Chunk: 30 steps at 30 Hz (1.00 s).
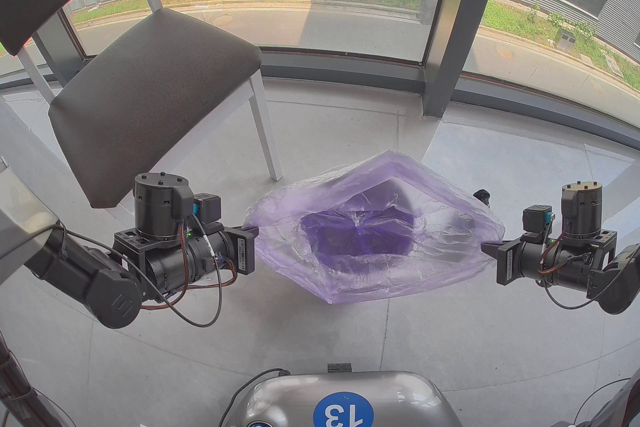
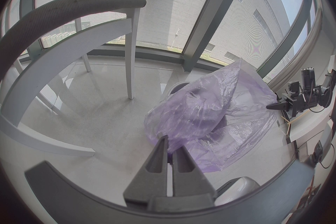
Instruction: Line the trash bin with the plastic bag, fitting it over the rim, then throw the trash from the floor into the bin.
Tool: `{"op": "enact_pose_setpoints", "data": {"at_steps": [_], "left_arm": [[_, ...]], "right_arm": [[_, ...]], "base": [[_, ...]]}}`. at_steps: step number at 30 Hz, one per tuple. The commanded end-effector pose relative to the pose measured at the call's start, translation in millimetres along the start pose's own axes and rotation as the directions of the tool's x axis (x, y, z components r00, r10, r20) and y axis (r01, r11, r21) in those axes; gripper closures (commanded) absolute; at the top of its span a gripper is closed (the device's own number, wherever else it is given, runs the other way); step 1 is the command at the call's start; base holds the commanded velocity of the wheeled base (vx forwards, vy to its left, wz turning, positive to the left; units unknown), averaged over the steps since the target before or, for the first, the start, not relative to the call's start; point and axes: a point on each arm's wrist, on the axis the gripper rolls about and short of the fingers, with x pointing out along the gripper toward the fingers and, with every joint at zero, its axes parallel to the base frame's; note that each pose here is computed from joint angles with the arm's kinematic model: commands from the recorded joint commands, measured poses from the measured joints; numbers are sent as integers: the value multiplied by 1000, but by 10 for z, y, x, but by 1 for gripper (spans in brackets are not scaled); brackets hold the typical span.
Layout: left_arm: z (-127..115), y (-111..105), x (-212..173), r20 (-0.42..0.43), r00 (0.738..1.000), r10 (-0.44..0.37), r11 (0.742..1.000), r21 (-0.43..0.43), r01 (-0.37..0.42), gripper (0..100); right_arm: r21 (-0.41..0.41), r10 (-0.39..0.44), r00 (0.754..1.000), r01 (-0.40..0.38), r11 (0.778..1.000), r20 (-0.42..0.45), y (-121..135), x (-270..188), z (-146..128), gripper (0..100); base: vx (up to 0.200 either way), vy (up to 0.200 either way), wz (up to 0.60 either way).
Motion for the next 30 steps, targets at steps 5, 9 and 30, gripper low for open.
{"op": "enact_pose_setpoints", "data": {"at_steps": [5,9,30], "left_arm": [[-119,59,239,20,1000,8,1000,0,-8,100],[-156,96,417,16,1000,13,1000,-2,-12,100],[-155,170,501,22,999,29,999,-15,-29,100]], "right_arm": [[2,2,1000,-2,1000,-20,-13,128,-34,100],[2,2,1000,-2,1000,-16,-31,289,-2,100],[7,-9,1000,9,1000,-7,-73,400,-12,100]], "base": [[0,0,0],[0,0,0],[0,0,0]]}}
